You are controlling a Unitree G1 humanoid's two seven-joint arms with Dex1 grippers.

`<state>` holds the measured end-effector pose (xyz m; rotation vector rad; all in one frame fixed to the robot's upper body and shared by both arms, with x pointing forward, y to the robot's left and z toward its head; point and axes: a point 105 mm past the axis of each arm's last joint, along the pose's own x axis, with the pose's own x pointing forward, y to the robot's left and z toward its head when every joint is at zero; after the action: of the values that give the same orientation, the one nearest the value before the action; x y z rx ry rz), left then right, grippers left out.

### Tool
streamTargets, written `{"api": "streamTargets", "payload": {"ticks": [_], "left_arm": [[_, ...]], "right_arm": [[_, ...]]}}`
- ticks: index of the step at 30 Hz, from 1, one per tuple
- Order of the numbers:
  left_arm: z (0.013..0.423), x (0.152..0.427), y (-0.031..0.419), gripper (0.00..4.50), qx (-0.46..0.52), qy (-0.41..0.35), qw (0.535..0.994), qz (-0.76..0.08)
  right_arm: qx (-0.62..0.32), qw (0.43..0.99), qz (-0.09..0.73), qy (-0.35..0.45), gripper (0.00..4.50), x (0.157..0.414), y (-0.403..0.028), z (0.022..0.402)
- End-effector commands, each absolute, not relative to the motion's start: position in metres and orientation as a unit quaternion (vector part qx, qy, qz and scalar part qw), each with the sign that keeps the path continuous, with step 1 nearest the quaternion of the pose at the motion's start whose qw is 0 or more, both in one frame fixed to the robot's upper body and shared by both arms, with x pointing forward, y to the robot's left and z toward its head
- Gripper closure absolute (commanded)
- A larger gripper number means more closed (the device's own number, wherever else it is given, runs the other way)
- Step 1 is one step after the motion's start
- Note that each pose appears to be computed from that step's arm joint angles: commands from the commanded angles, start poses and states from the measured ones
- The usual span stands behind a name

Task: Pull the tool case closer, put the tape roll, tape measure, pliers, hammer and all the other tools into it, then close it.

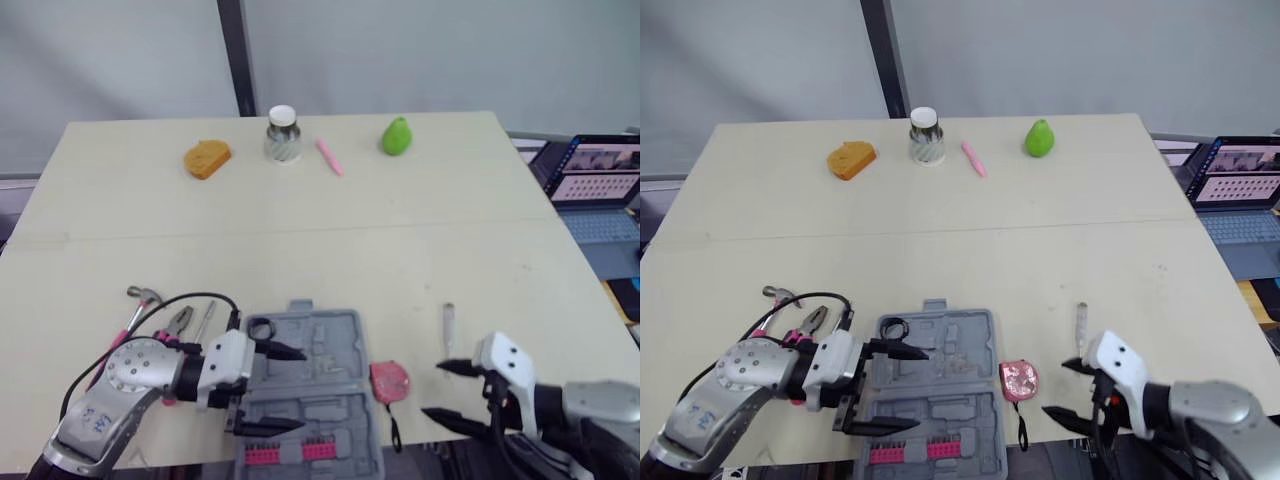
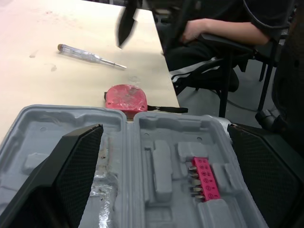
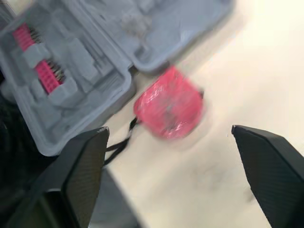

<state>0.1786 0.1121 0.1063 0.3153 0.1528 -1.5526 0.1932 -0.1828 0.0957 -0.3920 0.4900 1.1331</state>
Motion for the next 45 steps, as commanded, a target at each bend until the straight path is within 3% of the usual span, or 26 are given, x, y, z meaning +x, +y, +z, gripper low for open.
{"api": "streamTargets", "payload": {"ticks": [1,9,45], "left_arm": [[0.109,0.173,0.114,0.0,0.167,0.042,0.694,-0.699],[0.102,0.165,0.115,0.0,0.178,0.019,0.702,-0.69],[0.099,0.17,0.11,0.0,0.182,0.002,0.716,-0.674]], "right_arm": [[-0.229,0.75,0.586,0.203,0.02,0.195,-0.179,0.09],[-0.297,0.698,0.63,0.166,0.02,0.211,-0.163,0.069],[-0.338,0.655,0.66,0.143,0.02,0.239,-0.143,0.037]]}}
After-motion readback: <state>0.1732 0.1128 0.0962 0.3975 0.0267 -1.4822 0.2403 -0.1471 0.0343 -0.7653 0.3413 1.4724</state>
